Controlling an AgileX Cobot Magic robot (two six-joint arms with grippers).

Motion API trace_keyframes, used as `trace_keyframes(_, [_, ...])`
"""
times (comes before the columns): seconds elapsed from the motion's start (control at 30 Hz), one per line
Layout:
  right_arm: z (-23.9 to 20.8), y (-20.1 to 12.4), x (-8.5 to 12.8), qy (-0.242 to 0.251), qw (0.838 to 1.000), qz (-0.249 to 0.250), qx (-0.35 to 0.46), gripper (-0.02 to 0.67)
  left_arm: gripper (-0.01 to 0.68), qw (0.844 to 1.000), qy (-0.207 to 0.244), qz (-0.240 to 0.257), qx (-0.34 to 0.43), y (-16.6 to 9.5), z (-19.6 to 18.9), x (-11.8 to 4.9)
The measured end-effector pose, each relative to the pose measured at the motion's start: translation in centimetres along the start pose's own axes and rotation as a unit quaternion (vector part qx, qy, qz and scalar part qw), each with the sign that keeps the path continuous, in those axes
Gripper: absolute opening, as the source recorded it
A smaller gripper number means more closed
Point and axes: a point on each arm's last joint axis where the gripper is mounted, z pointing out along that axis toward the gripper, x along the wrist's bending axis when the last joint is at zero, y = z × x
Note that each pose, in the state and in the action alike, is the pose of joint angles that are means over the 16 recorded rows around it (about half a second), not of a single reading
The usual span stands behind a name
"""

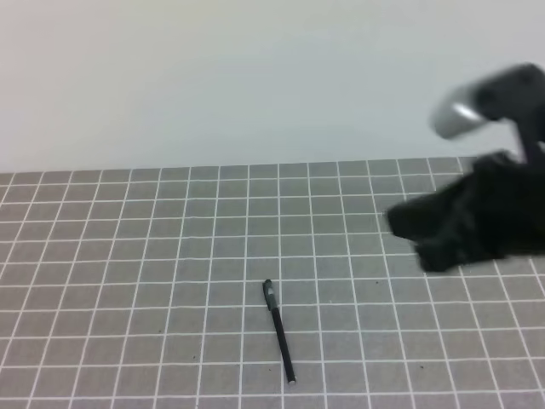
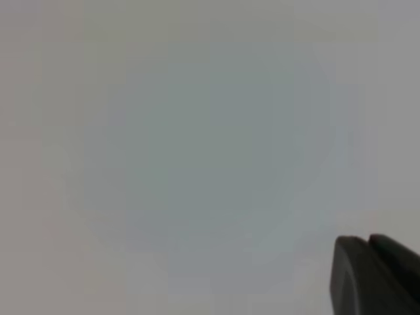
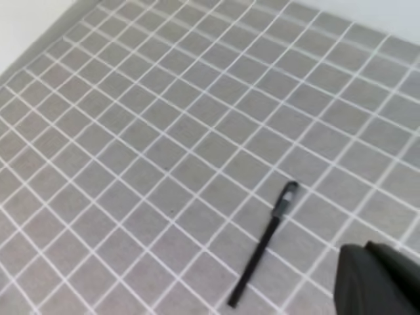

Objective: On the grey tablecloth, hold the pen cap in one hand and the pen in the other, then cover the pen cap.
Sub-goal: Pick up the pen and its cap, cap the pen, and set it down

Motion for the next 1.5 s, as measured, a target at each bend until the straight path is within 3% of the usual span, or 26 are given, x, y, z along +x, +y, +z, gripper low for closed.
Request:
trace_keyframes(0.3, [-6.2, -5.3, 0.8, -0.033, 0.997, -0.02, -0.07, 0.006, -0.001, 0.999, 0.002, -0.025, 0.037, -3.9, -1.2, -1.1])
trace_keyframes(0.67, [-10.0, -11.6, 1.1, -0.062, 0.988, -0.033, -0.137, 0.006, -0.001, 0.984, -0.003, -0.083, 0.158, -10.1, -2.3, -2.3])
trace_keyframes(1.07, [-10.2, -13.3, 1.0, -0.068, 0.987, -0.036, -0.143, 0.006, -0.001, 0.949, 0.043, -0.146, 0.275, -12.8, -3.3, -2.1])
trace_keyframes(1.23, [-10.2, -13.4, 1.0, -0.072, 0.986, -0.061, -0.136, 0.006, -0.001, 0.939, 0.051, -0.155, 0.302, -13.9, -3.7, -2.2])
trace_keyframes(1.5, [-10.9, -14.8, 0.0, -0.131, 0.979, -0.096, -0.125, 0.005, -0.001, 0.934, 0.054, -0.152, 0.318, -15.1, -4.1, -2.5])
